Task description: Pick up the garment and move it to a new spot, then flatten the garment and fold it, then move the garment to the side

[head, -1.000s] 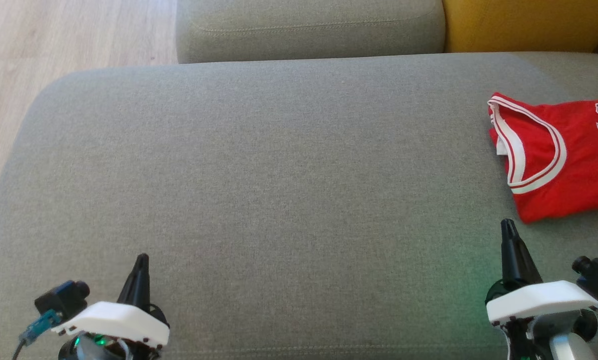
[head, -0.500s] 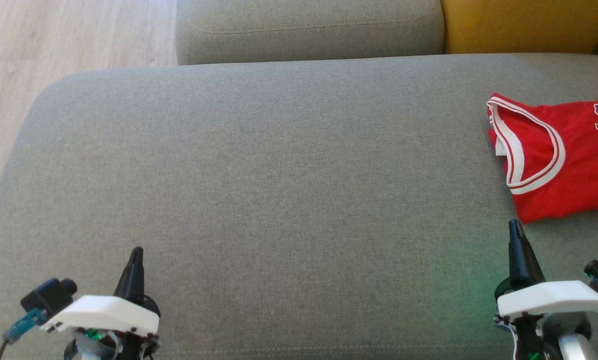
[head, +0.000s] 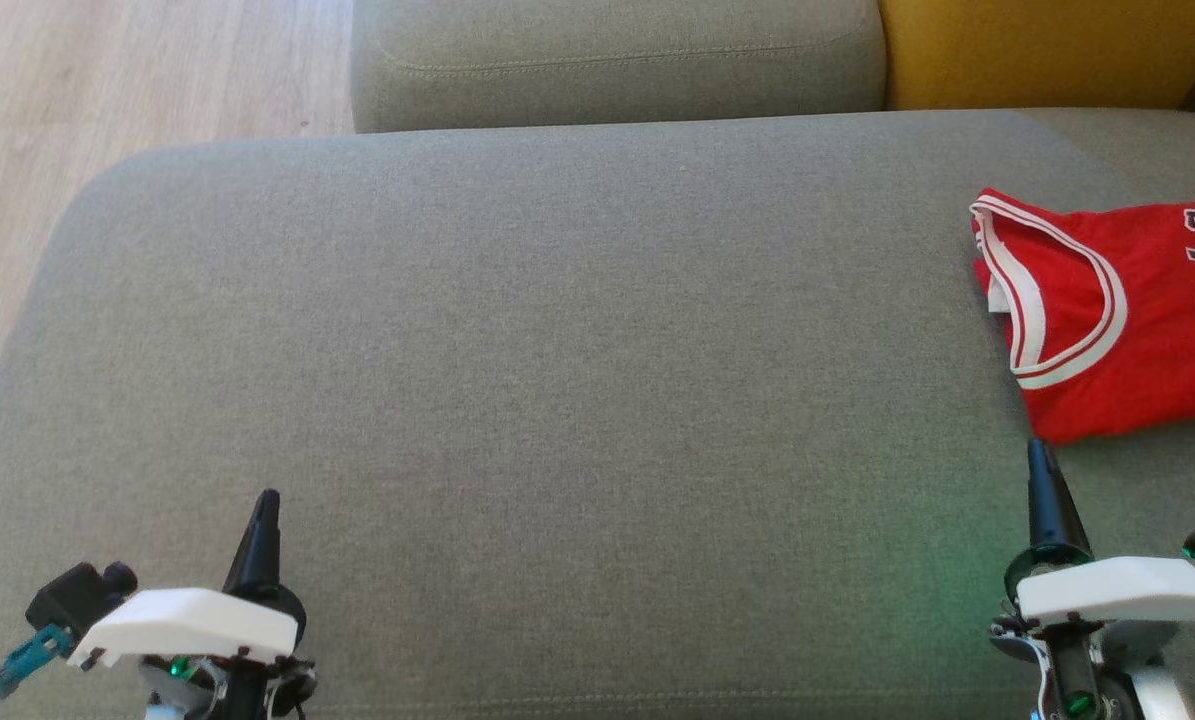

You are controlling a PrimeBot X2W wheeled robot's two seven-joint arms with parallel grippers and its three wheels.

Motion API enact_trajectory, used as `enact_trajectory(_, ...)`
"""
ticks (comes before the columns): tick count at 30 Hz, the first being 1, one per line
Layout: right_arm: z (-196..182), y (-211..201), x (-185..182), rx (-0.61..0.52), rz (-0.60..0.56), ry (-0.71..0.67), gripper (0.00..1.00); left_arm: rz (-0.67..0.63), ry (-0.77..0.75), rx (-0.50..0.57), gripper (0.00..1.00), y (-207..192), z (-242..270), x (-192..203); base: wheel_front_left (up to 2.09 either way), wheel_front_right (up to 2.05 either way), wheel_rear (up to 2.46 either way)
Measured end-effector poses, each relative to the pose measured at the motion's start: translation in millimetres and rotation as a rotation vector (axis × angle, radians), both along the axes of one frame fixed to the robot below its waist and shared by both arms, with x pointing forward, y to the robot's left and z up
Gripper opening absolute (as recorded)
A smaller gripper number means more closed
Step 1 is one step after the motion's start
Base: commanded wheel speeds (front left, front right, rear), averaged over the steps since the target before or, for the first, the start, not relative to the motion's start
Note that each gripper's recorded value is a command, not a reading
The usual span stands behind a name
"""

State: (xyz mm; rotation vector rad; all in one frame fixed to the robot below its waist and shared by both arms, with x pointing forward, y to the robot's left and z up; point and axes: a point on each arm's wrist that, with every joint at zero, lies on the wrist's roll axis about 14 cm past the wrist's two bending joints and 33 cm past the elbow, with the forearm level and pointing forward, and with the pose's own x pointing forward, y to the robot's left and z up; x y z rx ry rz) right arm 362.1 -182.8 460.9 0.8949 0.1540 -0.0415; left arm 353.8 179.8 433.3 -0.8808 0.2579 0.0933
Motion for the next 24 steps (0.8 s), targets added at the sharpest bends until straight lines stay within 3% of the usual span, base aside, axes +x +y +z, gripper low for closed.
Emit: enact_trajectory(24,5,-9,4,0.277,-0.066,-0.011,0.00,0.063,-0.033,-0.277,0.00,3,14,9,0.00,0.00,0.00)
